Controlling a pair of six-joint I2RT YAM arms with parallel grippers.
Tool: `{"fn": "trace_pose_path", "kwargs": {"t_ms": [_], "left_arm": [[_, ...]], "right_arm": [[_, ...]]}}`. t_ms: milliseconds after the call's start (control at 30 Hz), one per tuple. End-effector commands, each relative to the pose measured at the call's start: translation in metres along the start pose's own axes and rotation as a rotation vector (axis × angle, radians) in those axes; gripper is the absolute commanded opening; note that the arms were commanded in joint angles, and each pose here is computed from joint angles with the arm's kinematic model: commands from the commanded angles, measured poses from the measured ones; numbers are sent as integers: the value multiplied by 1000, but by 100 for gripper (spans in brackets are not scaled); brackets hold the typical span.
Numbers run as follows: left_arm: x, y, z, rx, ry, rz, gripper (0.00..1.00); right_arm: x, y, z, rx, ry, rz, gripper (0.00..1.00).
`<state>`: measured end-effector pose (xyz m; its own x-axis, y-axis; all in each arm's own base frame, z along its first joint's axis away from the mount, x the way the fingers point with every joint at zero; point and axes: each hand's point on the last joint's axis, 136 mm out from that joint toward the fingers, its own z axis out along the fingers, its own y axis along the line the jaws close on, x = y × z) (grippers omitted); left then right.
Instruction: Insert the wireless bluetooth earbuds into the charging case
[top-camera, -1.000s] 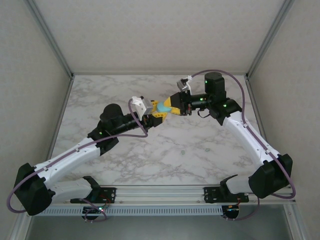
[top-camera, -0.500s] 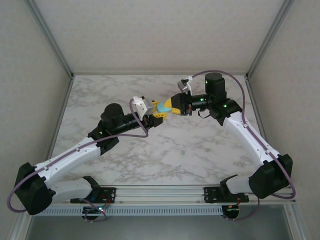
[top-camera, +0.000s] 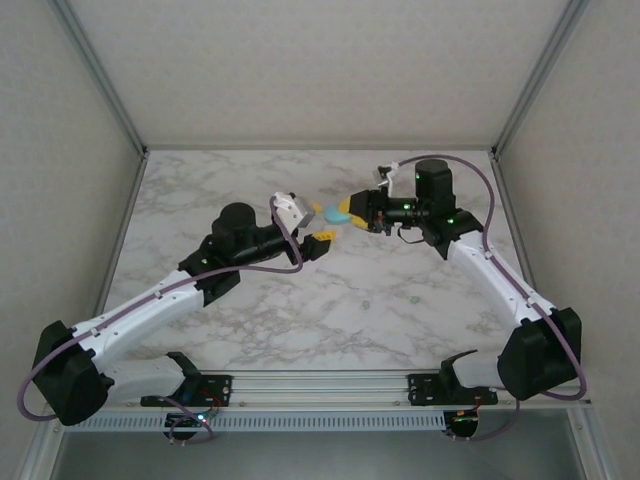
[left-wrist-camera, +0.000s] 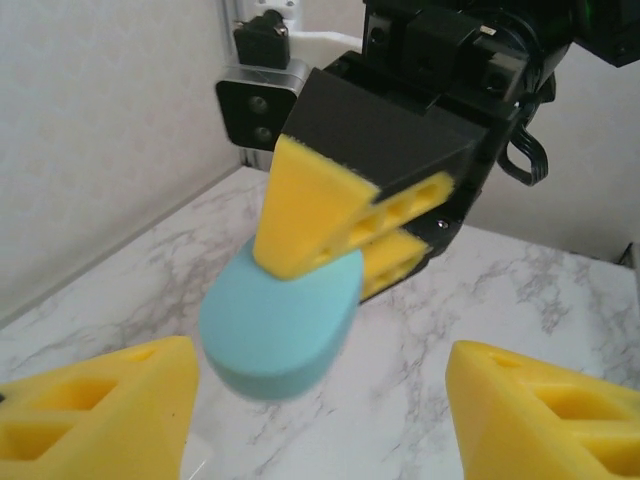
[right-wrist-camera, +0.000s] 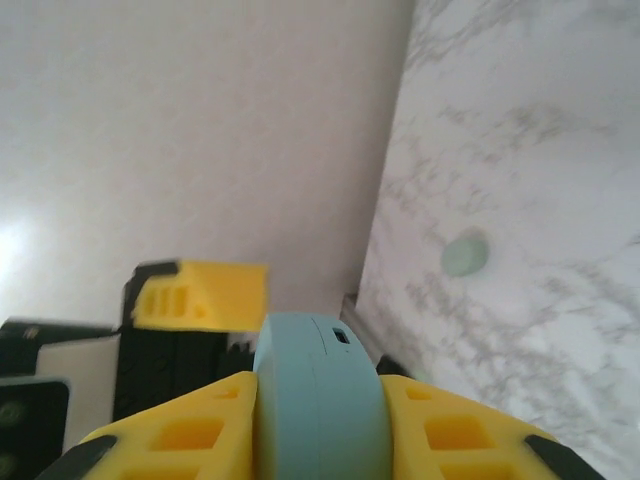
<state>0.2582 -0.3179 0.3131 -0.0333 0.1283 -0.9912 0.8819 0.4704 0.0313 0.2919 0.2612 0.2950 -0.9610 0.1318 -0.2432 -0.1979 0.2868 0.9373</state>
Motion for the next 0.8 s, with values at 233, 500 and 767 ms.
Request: {"fn": "trace_pose_path", "kwargs": {"t_ms": [233, 500, 767], "left_arm": [[19, 37, -32, -280, 27, -76, 69], [27, 57, -63, -419, 86, -157, 72], [38, 64, -75, -474, 129, -170, 72]], "right_arm": [[-25, -168, 6, 410, -102, 133, 15], [-27, -235, 27, 501, -42, 151, 16], [-26, -274, 29, 589, 28, 107, 18]]}}
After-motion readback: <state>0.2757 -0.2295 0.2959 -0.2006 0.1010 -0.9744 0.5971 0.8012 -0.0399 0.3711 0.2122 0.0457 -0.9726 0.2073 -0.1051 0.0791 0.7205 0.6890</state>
